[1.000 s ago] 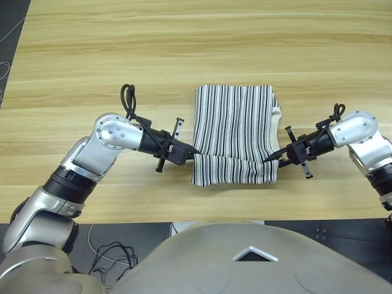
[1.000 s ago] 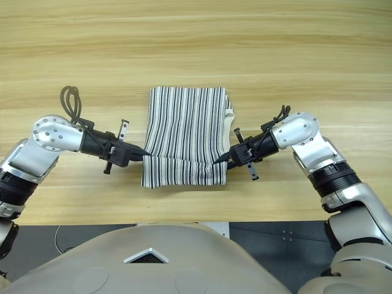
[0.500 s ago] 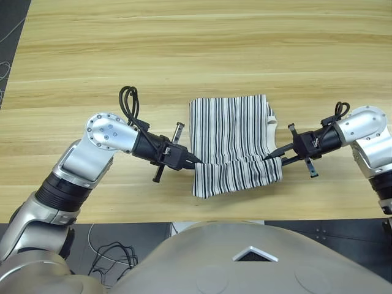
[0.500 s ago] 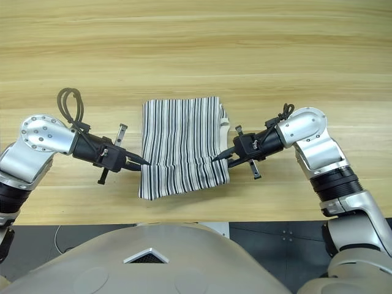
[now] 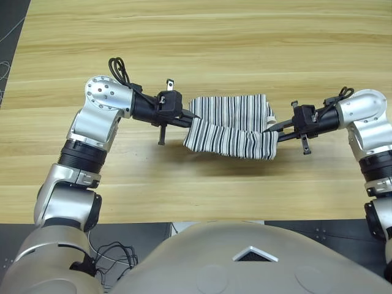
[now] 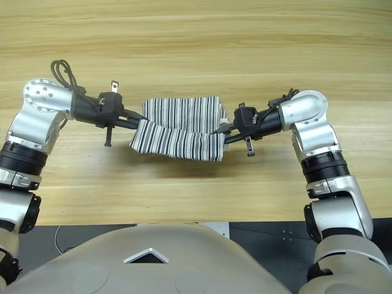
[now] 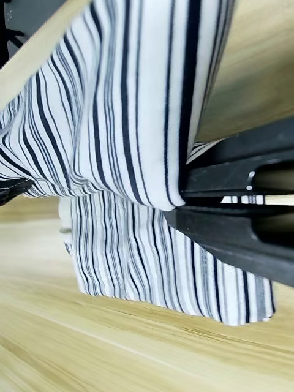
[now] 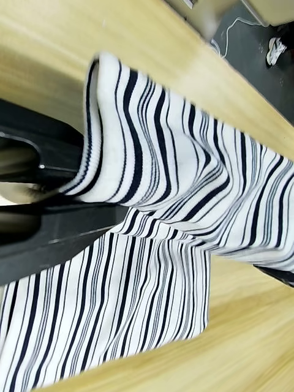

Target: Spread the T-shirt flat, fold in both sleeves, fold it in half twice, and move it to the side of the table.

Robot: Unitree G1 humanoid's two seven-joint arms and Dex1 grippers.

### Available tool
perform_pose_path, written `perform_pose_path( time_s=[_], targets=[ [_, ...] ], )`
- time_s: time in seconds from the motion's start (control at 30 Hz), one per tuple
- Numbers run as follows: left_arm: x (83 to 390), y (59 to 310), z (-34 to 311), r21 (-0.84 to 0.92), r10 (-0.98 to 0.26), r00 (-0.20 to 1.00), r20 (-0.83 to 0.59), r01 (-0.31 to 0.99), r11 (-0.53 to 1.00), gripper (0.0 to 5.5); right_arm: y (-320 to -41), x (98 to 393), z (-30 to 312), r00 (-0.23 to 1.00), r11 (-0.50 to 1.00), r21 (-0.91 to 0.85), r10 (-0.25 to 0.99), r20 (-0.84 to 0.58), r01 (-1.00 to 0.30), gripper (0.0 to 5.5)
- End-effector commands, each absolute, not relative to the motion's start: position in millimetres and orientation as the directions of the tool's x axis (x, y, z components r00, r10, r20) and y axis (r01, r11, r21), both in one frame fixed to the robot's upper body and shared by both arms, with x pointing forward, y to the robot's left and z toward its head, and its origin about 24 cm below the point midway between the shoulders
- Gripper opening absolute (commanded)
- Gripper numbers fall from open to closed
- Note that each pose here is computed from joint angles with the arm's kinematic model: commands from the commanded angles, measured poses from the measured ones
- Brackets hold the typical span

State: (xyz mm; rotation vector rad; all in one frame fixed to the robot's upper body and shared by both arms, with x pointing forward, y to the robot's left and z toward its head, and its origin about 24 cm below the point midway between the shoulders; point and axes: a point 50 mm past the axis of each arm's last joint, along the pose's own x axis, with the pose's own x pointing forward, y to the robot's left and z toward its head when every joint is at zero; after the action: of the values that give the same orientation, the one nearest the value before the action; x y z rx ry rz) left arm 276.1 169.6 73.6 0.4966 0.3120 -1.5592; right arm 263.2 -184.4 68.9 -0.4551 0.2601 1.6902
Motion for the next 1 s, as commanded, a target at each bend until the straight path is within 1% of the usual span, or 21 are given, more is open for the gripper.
perform_pose_path(
  time_s=[0.03, 0.17, 0.23, 0.37, 0.4, 0.43, 0.53, 0.63, 0.73, 0.87, 1.0],
  targets=[
    [287.4, 173.4, 71.9, 0.132, -0.858, 0.042, -0.512, 0.991, -0.030, 0.10, -180.2, 278.1, 75.7, -0.054, -0.130, -0.148, 0.899, -0.435, -0.980, 0.20],
    [291.9, 173.5, 59.9, 0.116, -0.852, 0.057, -0.520, 0.993, -0.004, 0.10, -177.3, 287.8, 76.0, -0.007, -0.093, -0.185, 0.908, -0.420, -0.978, 0.20],
    [295.7, 174.0, 54.1, 0.137, -0.836, 0.088, -0.541, 0.990, 0.016, 0.10, -176.4, 291.8, 73.6, 0.016, -0.077, -0.202, 0.906, -0.423, -0.976, 0.20],
    [300.1, 170.1, 45.1, 0.137, -0.835, 0.118, -0.538, 0.989, 0.051, 0.10, -173.0, 297.8, 67.0, 0.046, -0.047, -0.206, 0.906, -0.421, -0.977, 0.20],
    [300.9, 169.0, 43.7, 0.124, -0.837, 0.116, -0.535, 0.991, 0.058, 0.33, -172.6, 298.1, 64.5, 0.045, -0.044, -0.198, 0.904, -0.425, -0.979, 0.56],
    [302.0, 168.0, 43.3, 0.118, -0.839, 0.118, -0.531, 0.991, 0.065, 0.40, -172.3, 298.1, 61.9, 0.043, -0.046, -0.194, 0.900, -0.434, -0.980, 0.64],
    [307.1, 169.9, 42.3, 0.128, -0.831, 0.151, -0.536, 0.987, 0.097, 0.87, -171.5, 301.1, 54.8, 0.078, -0.017, -0.206, 0.893, -0.444, -0.978, 1.17],
    [314.3, 181.1, 42.5, 0.115, -0.820, 0.208, -0.533, 0.978, 0.173, 0.87, -173.3, 306.3, 47.8, 0.134, 0.050, -0.198, 0.888, -0.439, -0.979, 1.17],
    [321.3, 194.1, 46.6, 0.071, -0.825, 0.257, -0.503, 0.964, 0.257, 0.87, -175.5, 314.8, 48.7, 0.180, 0.135, -0.140, 0.905, -0.387, -0.981, 1.17],
    [329.0, 198.4, 50.3, 0.054, -0.825, 0.310, -0.472, 0.944, 0.324, 0.87, -176.7, 325.5, 50.6, 0.249, 0.244, -0.058, 0.916, -0.316, -0.968, 1.17],
    [331.7, 200.3, 47.6, 0.056, -0.807, 0.337, -0.485, 0.933, 0.356, 0.87, -174.8, 331.9, 48.5, 0.307, 0.314, -0.028, 0.901, -0.305, -0.949, 1.17]
  ],
)
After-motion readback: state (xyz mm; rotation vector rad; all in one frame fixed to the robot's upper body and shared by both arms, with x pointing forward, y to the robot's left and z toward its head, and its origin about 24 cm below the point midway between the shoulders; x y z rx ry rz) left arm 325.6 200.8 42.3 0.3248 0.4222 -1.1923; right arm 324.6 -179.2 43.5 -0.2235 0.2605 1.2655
